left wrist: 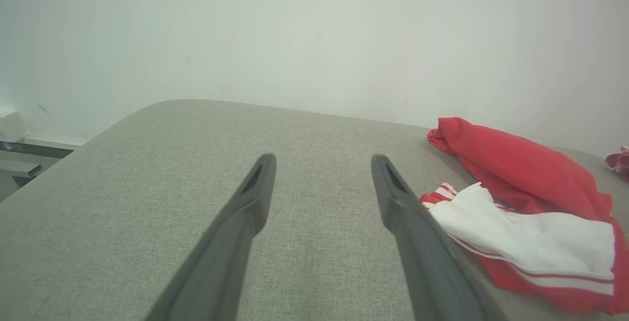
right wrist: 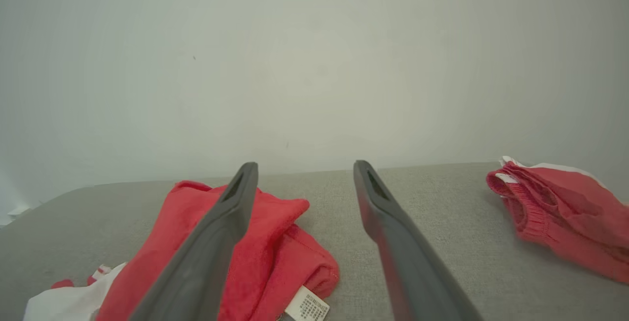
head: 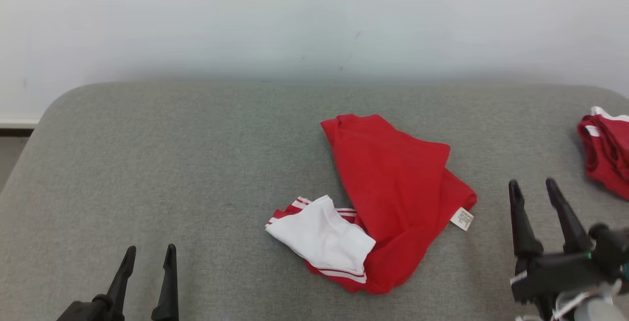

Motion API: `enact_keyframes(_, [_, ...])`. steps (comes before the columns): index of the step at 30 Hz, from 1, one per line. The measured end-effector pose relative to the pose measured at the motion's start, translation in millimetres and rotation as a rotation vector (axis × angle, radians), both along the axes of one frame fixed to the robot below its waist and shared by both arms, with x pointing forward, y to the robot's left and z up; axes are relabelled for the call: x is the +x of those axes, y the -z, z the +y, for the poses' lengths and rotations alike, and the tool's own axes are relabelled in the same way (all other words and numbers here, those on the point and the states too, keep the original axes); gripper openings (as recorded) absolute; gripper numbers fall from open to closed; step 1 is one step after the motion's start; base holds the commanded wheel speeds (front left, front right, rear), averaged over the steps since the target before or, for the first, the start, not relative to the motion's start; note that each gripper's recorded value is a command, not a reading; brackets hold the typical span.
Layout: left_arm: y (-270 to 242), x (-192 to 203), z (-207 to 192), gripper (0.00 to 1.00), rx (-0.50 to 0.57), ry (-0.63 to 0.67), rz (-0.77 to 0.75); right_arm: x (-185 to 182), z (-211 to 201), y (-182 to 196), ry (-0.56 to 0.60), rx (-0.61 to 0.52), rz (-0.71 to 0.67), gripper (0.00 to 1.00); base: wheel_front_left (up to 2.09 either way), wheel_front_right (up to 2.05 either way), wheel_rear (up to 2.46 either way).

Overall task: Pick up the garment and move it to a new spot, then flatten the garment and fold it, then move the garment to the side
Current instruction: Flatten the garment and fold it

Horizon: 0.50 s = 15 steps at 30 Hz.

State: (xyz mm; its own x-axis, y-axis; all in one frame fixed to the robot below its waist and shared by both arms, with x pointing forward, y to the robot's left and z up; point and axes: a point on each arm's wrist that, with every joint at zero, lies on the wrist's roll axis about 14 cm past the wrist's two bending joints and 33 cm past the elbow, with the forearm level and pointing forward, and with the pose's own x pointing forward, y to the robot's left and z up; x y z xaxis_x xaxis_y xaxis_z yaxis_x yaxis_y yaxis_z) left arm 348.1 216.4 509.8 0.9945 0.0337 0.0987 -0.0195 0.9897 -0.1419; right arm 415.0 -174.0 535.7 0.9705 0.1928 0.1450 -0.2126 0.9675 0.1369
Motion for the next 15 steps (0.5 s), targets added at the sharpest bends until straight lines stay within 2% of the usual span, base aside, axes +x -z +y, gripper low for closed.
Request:
enact_keyframes(5, [-2,3,-9,1.00,-0.002,0.027,-0.006,-30,-6,8,0.047,0.072,0.012,1.00,0.00,0.00,0.00])
enact_keyframes(11, [-1,8,-15,1.00,0.008,0.055,-0.003,-38,-1,18,0.051,0.080,0.039,1.00,0.00,0.00,0.00])
enact_keyframes(15, [-16,27,-20,1.00,0.042,0.092,-0.042,-36,1,23,0.048,0.068,0.050,1.00,0.00,0.00,0.00])
